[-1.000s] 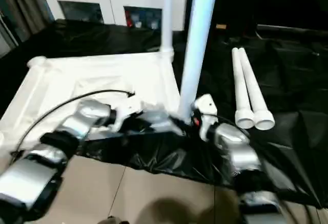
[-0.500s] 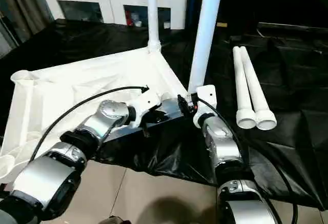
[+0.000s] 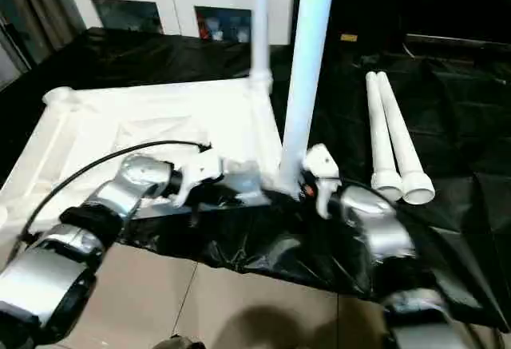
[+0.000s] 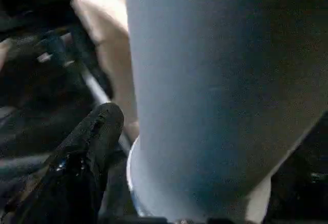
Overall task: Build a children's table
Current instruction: Rotate leg to tighten
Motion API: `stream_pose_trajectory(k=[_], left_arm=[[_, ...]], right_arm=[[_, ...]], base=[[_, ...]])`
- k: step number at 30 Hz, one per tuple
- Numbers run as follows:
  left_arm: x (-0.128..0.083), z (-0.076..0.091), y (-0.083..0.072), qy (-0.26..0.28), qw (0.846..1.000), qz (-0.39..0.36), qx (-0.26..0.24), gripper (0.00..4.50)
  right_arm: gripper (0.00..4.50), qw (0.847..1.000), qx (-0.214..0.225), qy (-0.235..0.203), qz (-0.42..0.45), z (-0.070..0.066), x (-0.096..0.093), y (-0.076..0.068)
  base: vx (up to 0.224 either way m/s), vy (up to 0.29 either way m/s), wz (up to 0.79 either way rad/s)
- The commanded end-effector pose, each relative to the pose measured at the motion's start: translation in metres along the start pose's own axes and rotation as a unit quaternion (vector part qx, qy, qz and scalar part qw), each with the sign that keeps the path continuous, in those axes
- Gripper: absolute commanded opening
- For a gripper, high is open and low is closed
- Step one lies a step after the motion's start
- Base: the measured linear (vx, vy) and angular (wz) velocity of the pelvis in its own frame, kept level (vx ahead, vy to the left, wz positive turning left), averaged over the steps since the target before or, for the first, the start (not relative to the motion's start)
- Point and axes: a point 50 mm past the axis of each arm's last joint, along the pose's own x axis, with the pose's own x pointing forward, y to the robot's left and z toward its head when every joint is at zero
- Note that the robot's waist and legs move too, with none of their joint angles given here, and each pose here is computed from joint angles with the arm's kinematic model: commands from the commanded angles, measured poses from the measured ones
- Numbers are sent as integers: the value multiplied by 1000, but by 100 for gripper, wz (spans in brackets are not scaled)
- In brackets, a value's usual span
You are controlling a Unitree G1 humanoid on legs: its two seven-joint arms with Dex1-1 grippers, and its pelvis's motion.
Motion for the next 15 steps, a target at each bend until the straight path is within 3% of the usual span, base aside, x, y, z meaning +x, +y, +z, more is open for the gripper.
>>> stream_pose_trajectory(k=[1,8,15], left_arm=[[5,6,-5,1,999,-40,26,0],[0,2,-9,4,997,-74,32,0],[2,1,-6,5,999,-46,16,0]], right_arm=[[367,997,-6,15,72,-2,8,15],[311,991,-1,32,130,-5,5,23],[275,995,27,9,93,-7,9,25]], base=[[0,0,0],[0,0,0],[0,0,0]])
